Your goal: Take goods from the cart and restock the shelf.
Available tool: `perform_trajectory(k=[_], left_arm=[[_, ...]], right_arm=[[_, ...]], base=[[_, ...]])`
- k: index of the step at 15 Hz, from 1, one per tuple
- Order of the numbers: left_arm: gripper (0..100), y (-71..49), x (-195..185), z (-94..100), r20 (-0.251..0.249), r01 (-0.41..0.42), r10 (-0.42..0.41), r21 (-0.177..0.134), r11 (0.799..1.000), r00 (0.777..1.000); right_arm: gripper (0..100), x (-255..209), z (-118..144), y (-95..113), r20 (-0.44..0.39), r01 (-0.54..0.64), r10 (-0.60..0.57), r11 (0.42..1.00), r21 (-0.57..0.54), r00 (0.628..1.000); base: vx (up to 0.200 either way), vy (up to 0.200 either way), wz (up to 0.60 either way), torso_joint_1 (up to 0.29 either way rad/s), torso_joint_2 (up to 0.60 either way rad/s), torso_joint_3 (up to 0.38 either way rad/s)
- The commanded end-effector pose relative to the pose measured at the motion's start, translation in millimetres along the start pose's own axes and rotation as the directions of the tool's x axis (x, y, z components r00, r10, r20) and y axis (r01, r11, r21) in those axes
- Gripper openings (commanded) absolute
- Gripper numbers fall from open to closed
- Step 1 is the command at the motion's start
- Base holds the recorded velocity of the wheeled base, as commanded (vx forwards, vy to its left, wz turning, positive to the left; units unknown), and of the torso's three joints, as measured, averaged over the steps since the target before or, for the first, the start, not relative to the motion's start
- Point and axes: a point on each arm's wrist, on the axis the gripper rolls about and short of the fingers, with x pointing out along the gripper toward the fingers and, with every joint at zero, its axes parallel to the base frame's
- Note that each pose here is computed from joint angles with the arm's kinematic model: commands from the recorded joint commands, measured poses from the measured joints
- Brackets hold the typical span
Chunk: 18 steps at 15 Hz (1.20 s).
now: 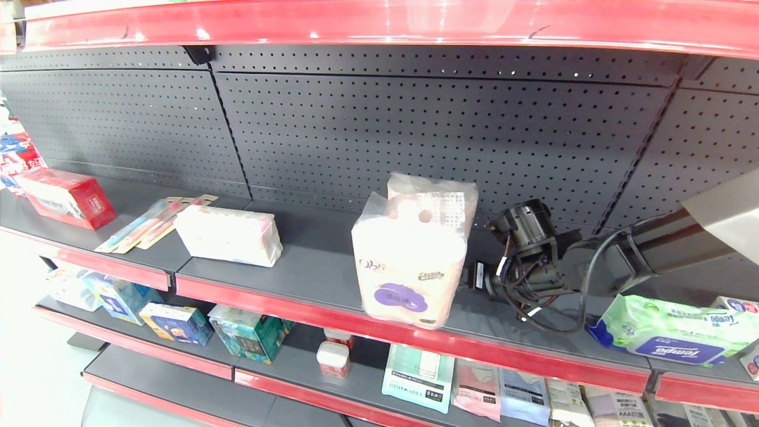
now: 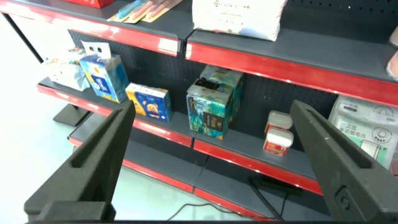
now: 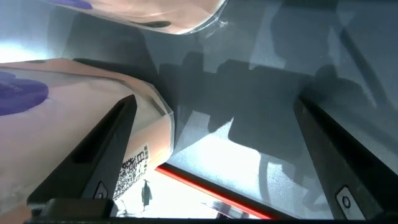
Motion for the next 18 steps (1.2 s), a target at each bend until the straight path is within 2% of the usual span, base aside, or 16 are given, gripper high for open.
perform_trajectory(k=[1, 7, 11, 15, 18], left_arm=[[100, 0.0, 0, 0.0, -0.002, -0.001, 0.001, 0.000, 1.000, 1.000], [100, 0.0, 0, 0.0, -0.002, -0.001, 0.001, 0.000, 1.000, 1.000], [100, 0.0, 0, 0.0, -0.002, -0.001, 0.001, 0.000, 1.000, 1.000], [100, 0.0, 0, 0.0, -0.002, -0.001, 0.001, 0.000, 1.000, 1.000], [100, 0.0, 0, 0.0, -0.002, -0.001, 0.001, 0.000, 1.000, 1.000]], right_arm=[[100, 0, 7, -2, 0.021, -0.005, 0.004, 1.000, 0.008, 1.000], [100, -10, 23, -12, 0.072, 0.003, -0.001, 1.000, -0.028, 0.997], [100, -18, 25, -14, 0.088, 0.004, -0.001, 0.999, -0.036, 0.996], [100, -67, 37, -30, 0.191, 0.024, -0.005, 0.995, -0.097, 0.982], [100, -116, 26, -49, 0.247, 0.030, 0.006, 0.989, -0.142, 0.969]], base=[[0.000, 0.000, 0.00, 0.000, 0.00, 0.000], [0.000, 0.000, 0.00, 0.000, 0.00, 0.000], [0.000, 0.000, 0.00, 0.000, 0.00, 0.000], [0.000, 0.000, 0.00, 0.000, 0.00, 0.000], [0.000, 0.000, 0.00, 0.000, 0.00, 0.000]])
